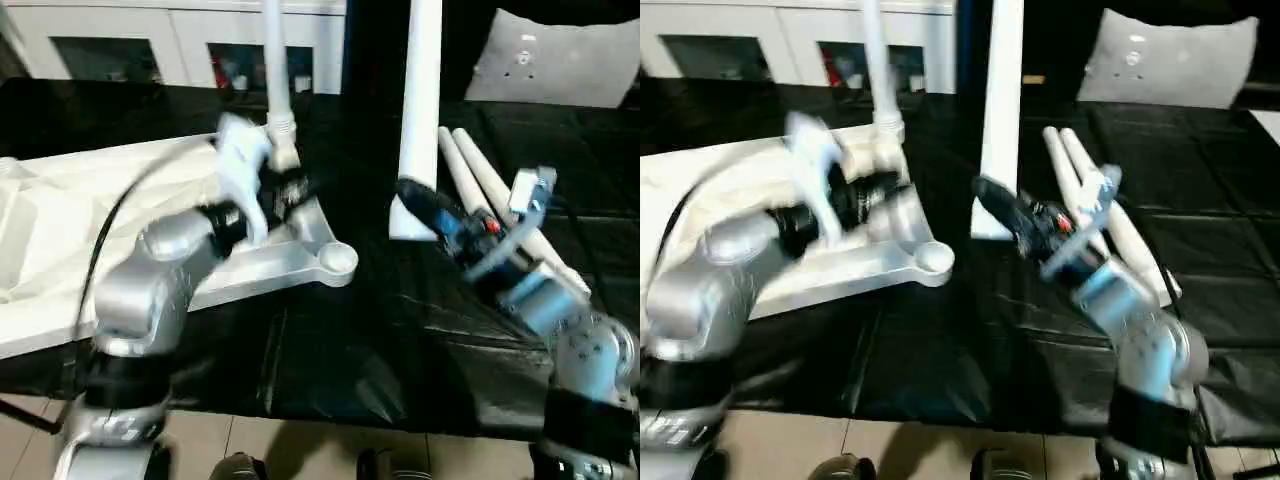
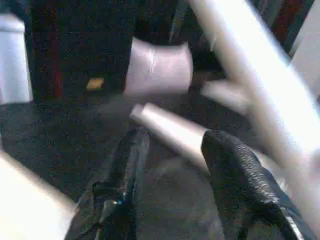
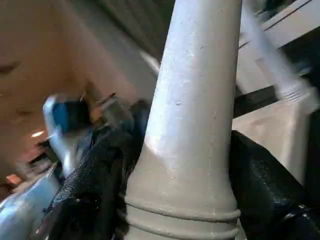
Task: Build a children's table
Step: Pick table leg
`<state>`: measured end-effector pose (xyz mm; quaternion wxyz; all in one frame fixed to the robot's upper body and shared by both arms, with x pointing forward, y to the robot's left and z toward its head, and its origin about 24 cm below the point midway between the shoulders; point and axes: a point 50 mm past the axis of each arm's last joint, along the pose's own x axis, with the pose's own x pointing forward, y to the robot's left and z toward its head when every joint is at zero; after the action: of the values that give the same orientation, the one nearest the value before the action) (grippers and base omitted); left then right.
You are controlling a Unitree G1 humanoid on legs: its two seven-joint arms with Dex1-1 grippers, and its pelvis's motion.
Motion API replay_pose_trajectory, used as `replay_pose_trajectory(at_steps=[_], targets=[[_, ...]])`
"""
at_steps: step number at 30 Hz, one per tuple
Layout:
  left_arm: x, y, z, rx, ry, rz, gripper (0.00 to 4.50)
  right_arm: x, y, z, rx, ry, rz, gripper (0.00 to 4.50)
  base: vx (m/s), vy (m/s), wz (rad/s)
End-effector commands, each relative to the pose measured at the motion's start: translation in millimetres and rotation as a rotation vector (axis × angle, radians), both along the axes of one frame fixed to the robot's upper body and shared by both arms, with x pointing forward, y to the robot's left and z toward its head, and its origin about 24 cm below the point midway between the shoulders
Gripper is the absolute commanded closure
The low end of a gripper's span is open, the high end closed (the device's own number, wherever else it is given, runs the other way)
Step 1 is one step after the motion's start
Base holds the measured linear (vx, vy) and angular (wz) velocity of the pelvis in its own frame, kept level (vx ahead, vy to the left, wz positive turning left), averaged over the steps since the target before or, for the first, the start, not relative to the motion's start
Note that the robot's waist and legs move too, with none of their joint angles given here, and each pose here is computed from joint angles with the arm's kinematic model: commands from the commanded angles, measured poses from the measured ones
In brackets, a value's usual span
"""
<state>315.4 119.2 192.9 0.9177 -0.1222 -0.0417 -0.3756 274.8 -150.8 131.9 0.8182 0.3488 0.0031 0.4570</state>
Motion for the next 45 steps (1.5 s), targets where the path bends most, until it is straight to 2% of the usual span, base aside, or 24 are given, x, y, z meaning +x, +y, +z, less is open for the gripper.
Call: replay_pose_trajectory(at_steps=[1, 2, 4, 9, 10, 14, 15, 17, 20, 23, 26, 29, 30, 33, 34, 37, 38, 39, 41, 44, 45], targets=[[0.3, 2.1, 3.9, -0.072, 0.021, -0.011, 2.11, -4.6, 2.6, 10.8, 0.011, -0.063, 0.048, 1.86, 0.000, 0.000, 0.00], [-0.1, 0.2, 7.5, -0.122, 0.028, -0.040, 2.11, -5.6, 3.7, 11.7, 0.017, -0.070, 0.065, 1.86, 0.000, 0.000, 0.00], [-3.5, -10.1, 10.8, -0.211, 0.067, -0.139, 1.73, -9.2, 6.0, 13.6, 0.032, -0.089, 0.121, 1.86, 0.000, 0.000, 0.00], [-5.7, -23.7, 8.7, -0.217, 0.108, -0.214, 1.58, -13.0, 7.9, 16.7, 0.042, -0.106, 0.174, 1.86, 0.000, 0.000, 0.00], [-5.2, -27.1, 8.3, -0.229, 0.121, -0.224, 1.23, -14.5, 8.1, 17.7, 0.041, -0.114, 0.189, 1.86, 0.000, 0.000, 0.00], [-5.6, -34.1, 9.3, -0.272, 0.147, -0.267, 1.10, -18.7, 9.1, 19.5, 0.038, -0.123, 0.221, 1.86, 0.000, 0.000, 0.00], [-5.8, -35.0, 9.9, -0.280, 0.154, -0.275, 0.95, -19.4, 9.1, 19.5, 0.036, -0.123, 0.227, 1.86, 0.000, 0.000, 0.00], [-8.8, -37.1, 16.3, -0.355, 0.150, -0.325, 0.75, -21.0, 9.5, 17.8, 0.017, -0.119, 0.238, 1.86, 0.000, 0.000, 0.00], [-11.9, -38.4, 22.3, -0.425, 0.155, -0.381, 0.75, -23.5, 12.3, 13.6, -0.024, -0.114, 0.260, 1.86, 0.000, 0.000, 0.00], [-12.4, -39.1, 21.3, -0.411, 0.162, -0.389, 0.75, -24.9, 14.6, 11.4, -0.054, -0.114, 0.277, 1.86, 0.000, 0.000, 0.00], [-14.1, -39.1, 13.4, -0.366, 0.193, -0.393, 0.75, -25.4, 18.3, 9.1, -0.096, -0.116, 0.283, 1.86, 0.000, 0.000, 0.00], [-18.2, -38.3, 12.1, -0.379, 0.199, -0.425, 0.75, -23.7, 19.1, 7.9, -0.121, -0.121, 0.273, 1.86, 0.000, 0.000, 0.00], [-22.7, -37.2, 10.4, -0.329, 0.183, -0.442, 0.58, -23.5, 20.4, 6.6, -0.153, -0.129, 0.276, 1.86, 0.000, 0.000, 0.00], [-22.1, -35.7, 4.1, -0.223, 0.154, -0.406, 0.37, -21.9, 22.1, 2.8, -0.223, -0.143, 0.263, 1.86, 0.000, 0.000, 0.00], [-23.0, -35.0, 3.9, -0.225, 0.149, -0.415, 0.83, -20.8, 23.7, -0.3, -0.256, -0.149, 0.253, 1.86, 0.000, 0.000, 0.00], [-26.6, -34.6, 4.8, -0.236, 0.133, -0.448, 0.78, -17.8, 27.1, -6.4, -0.315, -0.164, 0.226, 1.86, 0.000, 0.000, 0.00], [-26.6, -34.6, 4.8, -0.236, 0.133, -0.448, 1.01, -17.8, 27.1, -6.4, -0.315, -0.164, 0.226, 1.86, 0.000, 0.000, 0.00], [-26.5, -35.2, 4.0, -0.190, 0.080, -0.427, 1.24, -15.9, 28.7, -8.7, -0.321, -0.162, 0.213, 1.86, 0.000, 0.000, 0.00], [-25.4, -35.7, 2.9, -0.135, 0.018, -0.395, 1.27, -14.5, 30.9, -11.7, -0.334, -0.163, 0.206, 1.86, 0.000, 0.000, 0.00], [-24.7, -36.0, 1.2, -0.105, -0.021, -0.384, 1.27, -13.7, 32.5, -16.0, -0.363, -0.164, 0.198, 1.86, 0.000, 0.000, 0.00], [-24.8, -36.0, 0.5, -0.096, -0.031, -0.385, 1.70, -13.3, 32.9, -17.8, -0.375, -0.164, 0.194, 1.86, 0.000, 0.000, 0.00]])
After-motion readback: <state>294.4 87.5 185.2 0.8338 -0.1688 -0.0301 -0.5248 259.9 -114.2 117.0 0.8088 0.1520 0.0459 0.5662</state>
